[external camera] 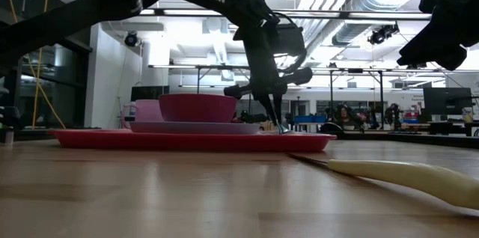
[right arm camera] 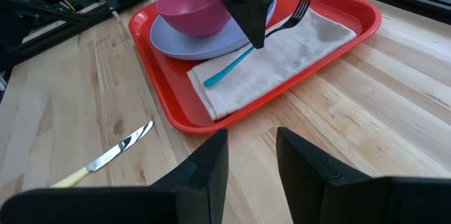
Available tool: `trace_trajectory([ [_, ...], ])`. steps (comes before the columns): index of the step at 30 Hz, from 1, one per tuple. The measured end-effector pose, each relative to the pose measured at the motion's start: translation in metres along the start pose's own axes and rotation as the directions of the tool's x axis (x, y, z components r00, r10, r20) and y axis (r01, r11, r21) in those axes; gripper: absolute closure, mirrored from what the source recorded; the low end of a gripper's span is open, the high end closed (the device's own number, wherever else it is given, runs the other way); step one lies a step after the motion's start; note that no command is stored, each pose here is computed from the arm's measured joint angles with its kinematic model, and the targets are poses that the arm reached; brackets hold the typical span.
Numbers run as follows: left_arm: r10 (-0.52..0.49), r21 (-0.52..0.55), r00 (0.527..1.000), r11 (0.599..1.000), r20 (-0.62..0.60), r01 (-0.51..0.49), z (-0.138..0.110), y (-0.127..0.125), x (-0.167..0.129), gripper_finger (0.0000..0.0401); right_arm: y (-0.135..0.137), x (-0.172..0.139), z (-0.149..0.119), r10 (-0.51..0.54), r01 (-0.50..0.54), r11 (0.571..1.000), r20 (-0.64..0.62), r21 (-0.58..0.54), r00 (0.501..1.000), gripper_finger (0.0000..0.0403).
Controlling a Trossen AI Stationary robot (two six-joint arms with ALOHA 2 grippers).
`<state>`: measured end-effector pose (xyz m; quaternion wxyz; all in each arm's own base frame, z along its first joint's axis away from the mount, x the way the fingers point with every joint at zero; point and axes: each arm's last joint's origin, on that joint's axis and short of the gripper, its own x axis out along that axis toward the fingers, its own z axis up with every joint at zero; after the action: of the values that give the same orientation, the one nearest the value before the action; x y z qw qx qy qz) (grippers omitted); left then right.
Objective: Set up tray
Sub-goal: Put the blue fork on the white table napkin to the right of the purple plate, then put the blue spoon on the white table napkin to the left of the blue fork
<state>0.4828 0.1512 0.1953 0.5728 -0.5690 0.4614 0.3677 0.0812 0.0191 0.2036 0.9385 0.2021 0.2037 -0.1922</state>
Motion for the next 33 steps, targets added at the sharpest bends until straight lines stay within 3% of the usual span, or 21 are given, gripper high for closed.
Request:
trace_trajectory([
  [22,-0.005,-0.007,1.0,1.0,-0.016,0.005,0.003,0.0013,0.0004,0.0365,0.0005,0.0,-0.0002,0.013,-0.013,1.0,-0.009,0.002,1.0,0.0304],
  [33,0.022,-0.018,1.0,1.0,-0.018,-0.023,0.0049,0.0049,0.0006,0.0288,0.0005,0.0,-0.0002,0.014,-0.014,1.0,-0.011,0.002,1.0,0.0304],
])
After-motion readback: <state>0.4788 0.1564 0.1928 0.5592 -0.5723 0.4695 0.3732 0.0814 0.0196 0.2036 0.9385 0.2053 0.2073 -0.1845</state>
